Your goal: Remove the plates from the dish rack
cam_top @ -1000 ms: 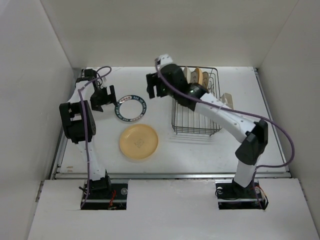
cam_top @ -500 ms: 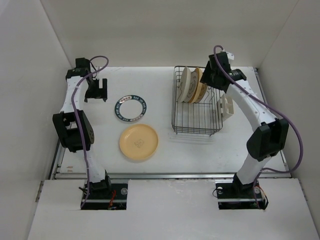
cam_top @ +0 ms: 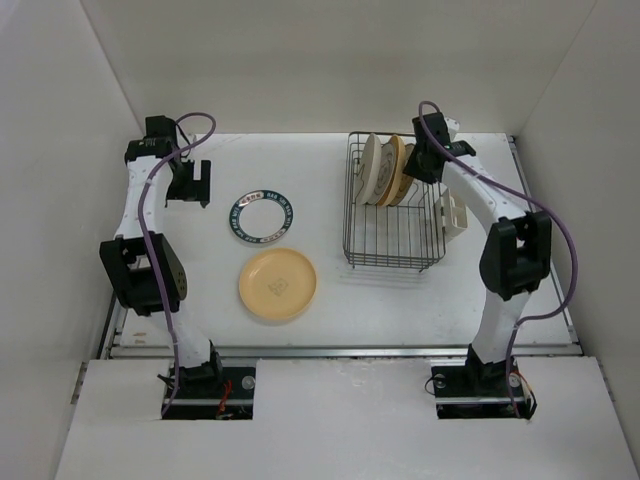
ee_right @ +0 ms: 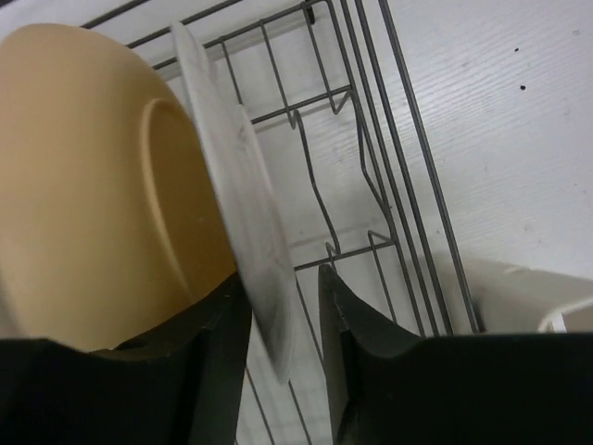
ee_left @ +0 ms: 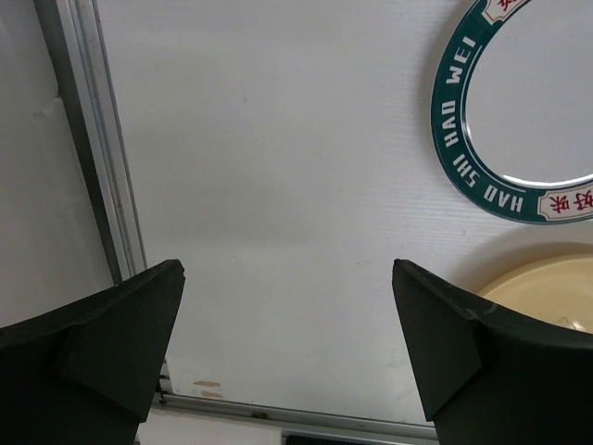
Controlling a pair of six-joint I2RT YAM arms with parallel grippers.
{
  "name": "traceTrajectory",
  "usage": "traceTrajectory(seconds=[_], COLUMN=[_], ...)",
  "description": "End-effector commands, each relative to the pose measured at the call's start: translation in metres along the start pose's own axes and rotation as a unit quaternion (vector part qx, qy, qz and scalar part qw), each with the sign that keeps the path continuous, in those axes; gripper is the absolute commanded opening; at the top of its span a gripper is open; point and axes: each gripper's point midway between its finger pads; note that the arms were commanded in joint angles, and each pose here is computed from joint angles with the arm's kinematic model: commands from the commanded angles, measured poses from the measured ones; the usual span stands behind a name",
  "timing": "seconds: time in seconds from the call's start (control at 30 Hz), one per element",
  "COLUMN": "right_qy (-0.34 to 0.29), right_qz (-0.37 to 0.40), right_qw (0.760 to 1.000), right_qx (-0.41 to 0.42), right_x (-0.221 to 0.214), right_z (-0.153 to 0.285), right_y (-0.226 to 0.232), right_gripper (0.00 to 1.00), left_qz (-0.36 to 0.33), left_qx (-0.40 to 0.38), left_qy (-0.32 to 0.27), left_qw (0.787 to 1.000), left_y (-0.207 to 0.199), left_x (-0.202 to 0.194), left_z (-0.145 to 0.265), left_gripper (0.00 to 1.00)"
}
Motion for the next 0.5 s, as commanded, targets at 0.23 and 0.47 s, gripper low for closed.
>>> traceTrajectory(seconds=[0.23, 0.47], right_qy=[-0.065, -0.136], right_qz=[0.075, 0.115], right_qw=[0.994, 0.977], right_qx=[-0.044, -0.121], right_x=[0.038, 0.077], right_z=[0.006, 0.062], right_y=[-0.005, -0.015], right_gripper=[0.0, 0.0], left_qz=[-0.005, -0.005], left_qx=[0.006, 0.005], left_qy=[-0.008, -0.012], left_qw=[1.0, 1.0], left_y=[0.004, 0.004], left_x=[-0.011, -0.008], left_z=[0.027, 0.031], left_gripper=[0.94, 0.94])
Point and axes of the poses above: each gripper's point midway between its finger pads, its own z axis back along the fingers, its own y axis along the line the jaws close on, x = y × z, and after that the axes turned 12 degrees about z, right-handed
